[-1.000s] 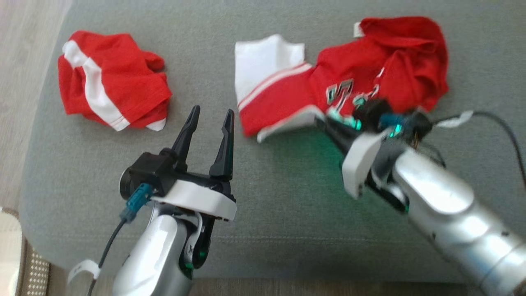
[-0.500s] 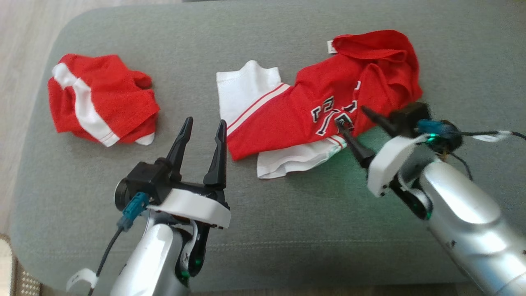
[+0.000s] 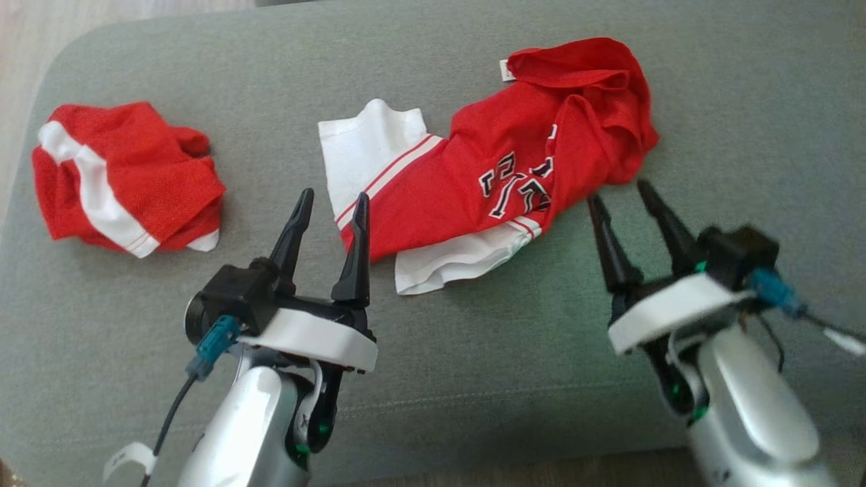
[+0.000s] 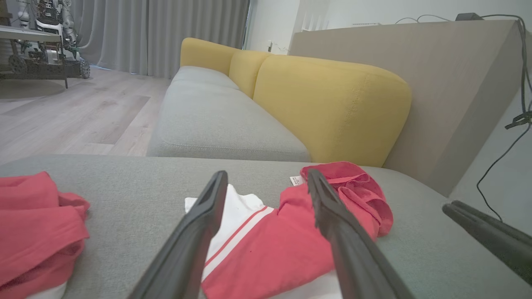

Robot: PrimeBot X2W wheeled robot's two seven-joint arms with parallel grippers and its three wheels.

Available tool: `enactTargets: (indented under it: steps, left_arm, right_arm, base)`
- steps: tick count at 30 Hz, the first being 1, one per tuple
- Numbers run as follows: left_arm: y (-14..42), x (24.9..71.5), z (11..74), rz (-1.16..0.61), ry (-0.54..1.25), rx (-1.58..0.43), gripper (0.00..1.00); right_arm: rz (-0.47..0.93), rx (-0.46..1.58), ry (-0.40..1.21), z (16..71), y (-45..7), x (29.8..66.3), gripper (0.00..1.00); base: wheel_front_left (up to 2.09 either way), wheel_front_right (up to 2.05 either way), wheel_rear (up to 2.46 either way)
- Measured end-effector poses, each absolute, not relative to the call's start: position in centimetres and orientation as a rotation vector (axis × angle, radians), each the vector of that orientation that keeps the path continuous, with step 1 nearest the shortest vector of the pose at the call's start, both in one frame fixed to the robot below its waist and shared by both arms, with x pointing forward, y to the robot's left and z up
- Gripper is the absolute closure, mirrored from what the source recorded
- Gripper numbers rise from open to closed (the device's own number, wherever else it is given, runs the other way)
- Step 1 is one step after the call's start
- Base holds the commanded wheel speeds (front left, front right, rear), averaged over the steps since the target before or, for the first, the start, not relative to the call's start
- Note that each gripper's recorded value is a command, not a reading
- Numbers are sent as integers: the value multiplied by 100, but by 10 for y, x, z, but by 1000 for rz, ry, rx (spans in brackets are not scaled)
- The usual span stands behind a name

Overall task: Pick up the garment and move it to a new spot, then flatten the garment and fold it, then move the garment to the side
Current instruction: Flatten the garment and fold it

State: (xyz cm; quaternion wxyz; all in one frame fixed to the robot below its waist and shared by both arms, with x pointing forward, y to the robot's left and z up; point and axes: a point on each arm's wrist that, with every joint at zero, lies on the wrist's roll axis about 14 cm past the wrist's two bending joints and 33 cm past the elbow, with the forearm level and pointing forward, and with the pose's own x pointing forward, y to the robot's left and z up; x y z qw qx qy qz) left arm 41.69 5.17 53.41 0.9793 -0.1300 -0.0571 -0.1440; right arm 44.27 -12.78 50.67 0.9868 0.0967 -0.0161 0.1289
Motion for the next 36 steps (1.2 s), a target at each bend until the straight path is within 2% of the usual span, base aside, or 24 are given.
enactTargets:
  steps: [5,15,23,36]
  left_arm:
    - [46,420,532,-304,-108,-267,0]
    - [30,428,511,-345,-51,-238,0]
    - [5,479,483,-412,13,-144,0]
    - [4,558,402,-375,303,119,0]
  right_arm:
    - [210,203,-53,506,-136,424,0]
    - [161,190,-119,524,-151,418,0]
    - [114,179,-79,506,-166,422,0]
    - [57,201,-39,488,-185,427,0]
  base:
    - [0,0,0]
    - [0,0,0]
    - [0,0,0]
    - [0,0,0]
